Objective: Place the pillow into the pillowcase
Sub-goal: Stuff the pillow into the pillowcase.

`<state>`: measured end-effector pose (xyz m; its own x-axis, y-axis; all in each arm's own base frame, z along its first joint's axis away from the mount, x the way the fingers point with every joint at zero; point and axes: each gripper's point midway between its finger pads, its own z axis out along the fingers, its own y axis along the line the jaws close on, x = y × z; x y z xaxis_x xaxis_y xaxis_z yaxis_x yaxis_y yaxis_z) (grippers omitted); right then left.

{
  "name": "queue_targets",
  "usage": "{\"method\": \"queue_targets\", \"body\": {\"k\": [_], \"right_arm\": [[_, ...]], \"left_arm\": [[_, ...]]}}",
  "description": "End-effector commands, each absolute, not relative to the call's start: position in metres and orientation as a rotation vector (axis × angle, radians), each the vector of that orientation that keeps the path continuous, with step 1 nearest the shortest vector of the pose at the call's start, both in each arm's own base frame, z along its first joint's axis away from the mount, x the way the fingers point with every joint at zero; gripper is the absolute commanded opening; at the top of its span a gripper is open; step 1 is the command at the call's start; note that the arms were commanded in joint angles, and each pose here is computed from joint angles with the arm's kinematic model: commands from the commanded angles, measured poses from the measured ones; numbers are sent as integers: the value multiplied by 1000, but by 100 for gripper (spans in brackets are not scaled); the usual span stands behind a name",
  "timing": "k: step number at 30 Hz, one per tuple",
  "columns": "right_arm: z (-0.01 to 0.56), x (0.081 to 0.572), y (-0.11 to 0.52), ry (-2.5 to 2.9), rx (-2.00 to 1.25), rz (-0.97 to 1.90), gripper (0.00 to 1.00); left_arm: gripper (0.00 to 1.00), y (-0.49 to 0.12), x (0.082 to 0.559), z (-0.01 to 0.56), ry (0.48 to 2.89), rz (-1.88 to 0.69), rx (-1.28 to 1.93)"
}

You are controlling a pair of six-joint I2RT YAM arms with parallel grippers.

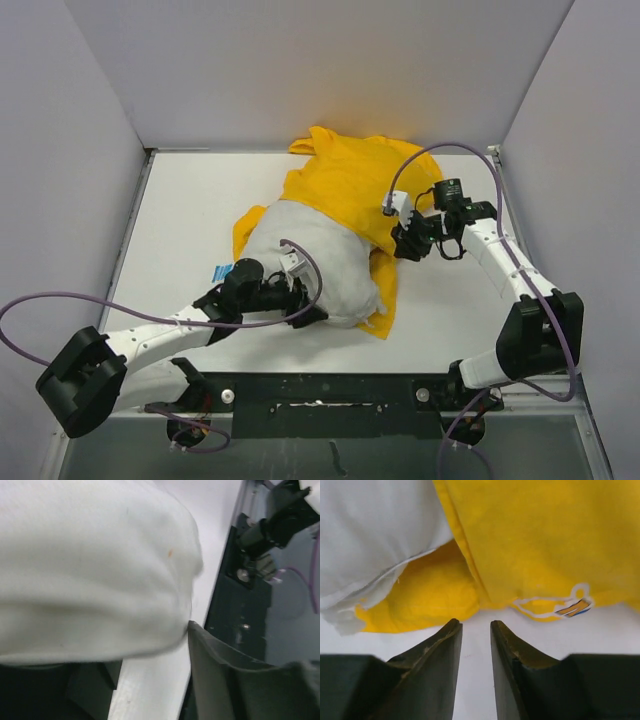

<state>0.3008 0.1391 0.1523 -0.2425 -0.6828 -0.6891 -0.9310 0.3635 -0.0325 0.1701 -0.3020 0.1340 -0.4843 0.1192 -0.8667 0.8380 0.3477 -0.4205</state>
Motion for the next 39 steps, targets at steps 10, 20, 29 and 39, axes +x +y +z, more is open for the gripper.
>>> {"method": "queue_targets", "body": {"k": [10, 20, 29, 39], "right_arm": [[244, 241, 148, 1494, -1368, 747, 98], [211, 200, 244, 1182, -1830, 856, 98], [141, 262, 161, 1618, -1666, 382, 38], [206, 269, 10, 1766, -1283, 95, 43]], "left_arm": [[98, -266, 162, 257, 1861, -1089, 763], [87, -171, 301, 202, 2167, -737, 87], [53, -272, 271, 135, 2262, -1142, 365], [65, -424, 180, 143, 2069, -1453, 776]]}}
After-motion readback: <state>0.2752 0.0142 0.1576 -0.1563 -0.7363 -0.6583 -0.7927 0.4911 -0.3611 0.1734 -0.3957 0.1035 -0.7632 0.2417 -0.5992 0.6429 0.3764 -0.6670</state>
